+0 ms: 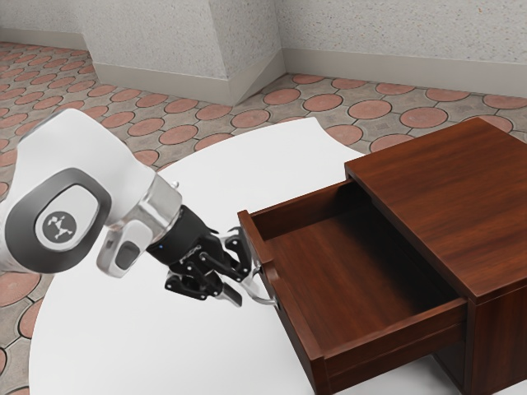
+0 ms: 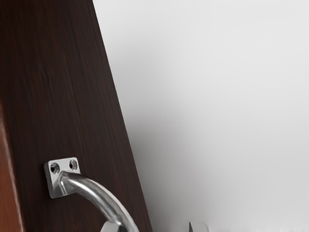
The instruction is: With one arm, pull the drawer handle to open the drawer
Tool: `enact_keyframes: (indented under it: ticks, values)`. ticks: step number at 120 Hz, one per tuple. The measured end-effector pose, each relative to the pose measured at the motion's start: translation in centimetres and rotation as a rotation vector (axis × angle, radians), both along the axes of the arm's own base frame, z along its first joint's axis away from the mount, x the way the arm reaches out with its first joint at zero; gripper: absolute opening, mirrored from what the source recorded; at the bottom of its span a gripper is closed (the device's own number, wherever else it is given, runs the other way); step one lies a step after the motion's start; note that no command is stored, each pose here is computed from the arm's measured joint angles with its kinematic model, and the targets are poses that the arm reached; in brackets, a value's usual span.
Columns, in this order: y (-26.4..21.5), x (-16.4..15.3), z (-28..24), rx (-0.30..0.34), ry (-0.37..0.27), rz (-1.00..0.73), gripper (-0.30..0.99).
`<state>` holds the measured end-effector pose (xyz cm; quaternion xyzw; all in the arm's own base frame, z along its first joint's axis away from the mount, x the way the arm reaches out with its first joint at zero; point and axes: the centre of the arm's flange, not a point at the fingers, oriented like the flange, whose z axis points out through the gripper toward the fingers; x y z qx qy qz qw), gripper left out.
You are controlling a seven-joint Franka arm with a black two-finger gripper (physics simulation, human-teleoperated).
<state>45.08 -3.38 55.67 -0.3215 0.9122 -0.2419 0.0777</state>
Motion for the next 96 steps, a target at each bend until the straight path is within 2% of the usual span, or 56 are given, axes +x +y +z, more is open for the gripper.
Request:
enact_keyframes:
  ticks: [4, 10, 28, 45, 50, 57, 69, 78, 88, 96]
  values:
    - [-0.6, -0.1, -0.1, 0.0, 0.002, -0.014, 0.13]
    - [-1.3, -0.2, 0.0, -0.002, 0.002, -0.029, 0.27]
    - [-2.0, -0.5, 0.9, -0.005, -0.01, -0.045, 0.35]
    - [-1.4, -0.4, 6.4, -0.02, -0.07, -0.044, 0.41]
    - [-1.2, 0.3, 8.2, 0.006, -0.072, -0.042, 0.42]
    - [-1.2, 1.7, 11.4, 0.08, -0.06, -0.028, 0.43]
    - [-0.1, 3.6, 18.0, 0.207, -0.006, 0.086, 0.51]
    - [1.4, 4.1, 20.2, 0.268, 0.086, 0.229, 0.56]
    - [2.9, 4.3, 19.7, 0.29, 0.231, 0.431, 0.61]
    - [4.6, 4.0, 19.5, 0.276, 0.313, 0.583, 0.63]
